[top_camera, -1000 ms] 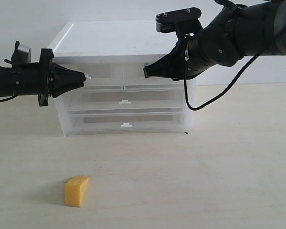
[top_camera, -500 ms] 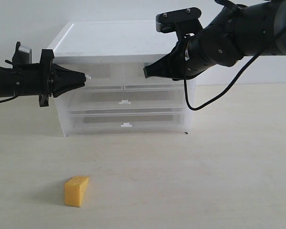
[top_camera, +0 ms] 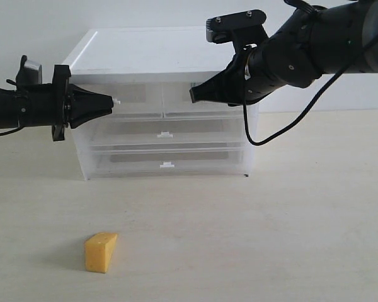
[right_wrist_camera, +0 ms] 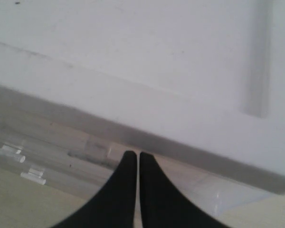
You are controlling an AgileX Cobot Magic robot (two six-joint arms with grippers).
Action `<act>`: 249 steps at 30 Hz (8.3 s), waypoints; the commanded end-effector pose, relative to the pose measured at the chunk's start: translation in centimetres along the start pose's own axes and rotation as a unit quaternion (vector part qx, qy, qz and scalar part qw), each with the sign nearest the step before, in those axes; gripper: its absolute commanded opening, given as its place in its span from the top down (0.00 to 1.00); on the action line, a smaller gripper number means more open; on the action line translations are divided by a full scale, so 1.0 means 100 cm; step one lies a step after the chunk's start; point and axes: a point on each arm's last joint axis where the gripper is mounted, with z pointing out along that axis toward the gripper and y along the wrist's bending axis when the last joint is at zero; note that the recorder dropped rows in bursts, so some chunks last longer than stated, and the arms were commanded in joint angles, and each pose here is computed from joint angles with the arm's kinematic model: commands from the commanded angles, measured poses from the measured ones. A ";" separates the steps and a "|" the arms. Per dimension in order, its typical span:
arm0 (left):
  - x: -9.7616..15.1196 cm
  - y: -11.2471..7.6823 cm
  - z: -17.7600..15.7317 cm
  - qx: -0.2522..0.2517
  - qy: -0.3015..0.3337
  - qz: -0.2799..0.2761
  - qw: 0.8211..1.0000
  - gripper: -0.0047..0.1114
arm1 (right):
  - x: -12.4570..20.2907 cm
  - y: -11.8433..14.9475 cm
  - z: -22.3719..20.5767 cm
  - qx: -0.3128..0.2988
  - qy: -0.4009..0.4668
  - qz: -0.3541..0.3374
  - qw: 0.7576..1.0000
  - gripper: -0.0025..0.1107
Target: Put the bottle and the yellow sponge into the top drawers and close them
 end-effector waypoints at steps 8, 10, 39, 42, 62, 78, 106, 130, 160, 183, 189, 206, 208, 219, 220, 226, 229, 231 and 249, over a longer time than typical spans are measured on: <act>0.006 -0.014 -0.009 0.041 -0.018 -0.014 0.999 0.93 | -0.007 -0.002 0.000 -0.008 -0.031 -0.013 0.999 0.98; 0.008 -0.017 -0.011 0.042 -0.017 -0.012 0.999 0.93 | -0.007 -0.002 0.000 -0.008 -0.031 -0.013 0.999 0.98; 0.037 -0.038 -0.026 0.050 -0.007 0.012 0.999 0.93 | -0.007 0.003 0.005 -0.031 -0.045 0.014 0.998 0.98; 0.037 -0.037 -0.027 0.049 -0.008 0.012 0.999 0.93 | -0.004 0.005 0.006 -0.027 -0.031 0.013 0.999 0.98; 0.028 -0.043 -0.026 0.054 -0.013 0.030 0.998 0.93 | -0.014 0.054 -0.029 -0.094 -0.050 0.013 0.994 0.98; 0.028 -0.043 -0.026 0.054 -0.013 0.032 0.998 0.93 | -0.015 0.070 0.015 -0.120 -0.079 0.014 0.989 0.98; 0.045 -0.032 -0.027 0.044 -0.004 0.019 0.999 0.93 | -0.021 0.059 0.032 -0.107 -0.084 0.019 0.991 0.98; 0.079 -0.048 -0.043 0.038 0.002 0.047 0.998 0.93 | -0.026 0.056 0.036 -0.101 -0.086 0.021 0.991 0.98; 0.116 -0.032 -0.049 0.021 0.022 0.040 0.999 0.93 | -0.028 0.056 0.035 -0.099 -0.086 0.018 0.991 0.98; 0.106 -0.040 -0.067 0.013 -0.011 0.095 0.995 0.90 | -0.027 0.056 0.035 -0.096 -0.083 0.013 0.992 0.98; 0.106 -0.040 -0.067 0.013 -0.011 0.084 0.996 0.49 | -0.027 0.055 0.035 -0.094 -0.078 0.013 0.992 0.98; 0.107 -0.025 -0.073 -0.058 0.007 0.099 0.993 0.47 | -0.028 0.053 0.030 -0.088 -0.070 0.008 0.994 0.98; 0.108 -0.024 -0.073 -0.061 0.013 0.101 0.993 0.47 | -0.028 0.053 0.030 -0.088 -0.071 0.007 0.994 0.98; 0.122 -0.023 -0.074 -0.051 0.061 0.119 0.990 0.47 | -0.028 0.053 0.030 -0.088 -0.071 0.001 0.994 0.98; 0.123 -0.020 -0.075 -0.067 0.060 0.118 0.989 0.47 | -0.028 0.053 0.030 -0.088 -0.071 0.001 0.994 0.98; 0.133 -0.003 -0.079 -0.140 0.064 0.109 0.982 0.47 | -0.031 0.052 0.025 -0.086 -0.074 0.001 0.994 0.98; 0.135 -0.003 -0.079 -0.141 0.064 0.105 0.982 0.49 | -0.035 0.050 0.016 -0.082 -0.072 0.002 0.994 0.98; 0.136 -0.003 -0.078 -0.140 0.070 0.108 0.982 0.52 | -0.037 0.048 0.011 -0.078 -0.066 0.003 0.995 0.98; 0.165 -0.001 -0.055 -0.195 0.140 0.139 0.961 0.54 | -0.038 0.042 -0.021 -0.042 0.005 -0.013 0.999 0.98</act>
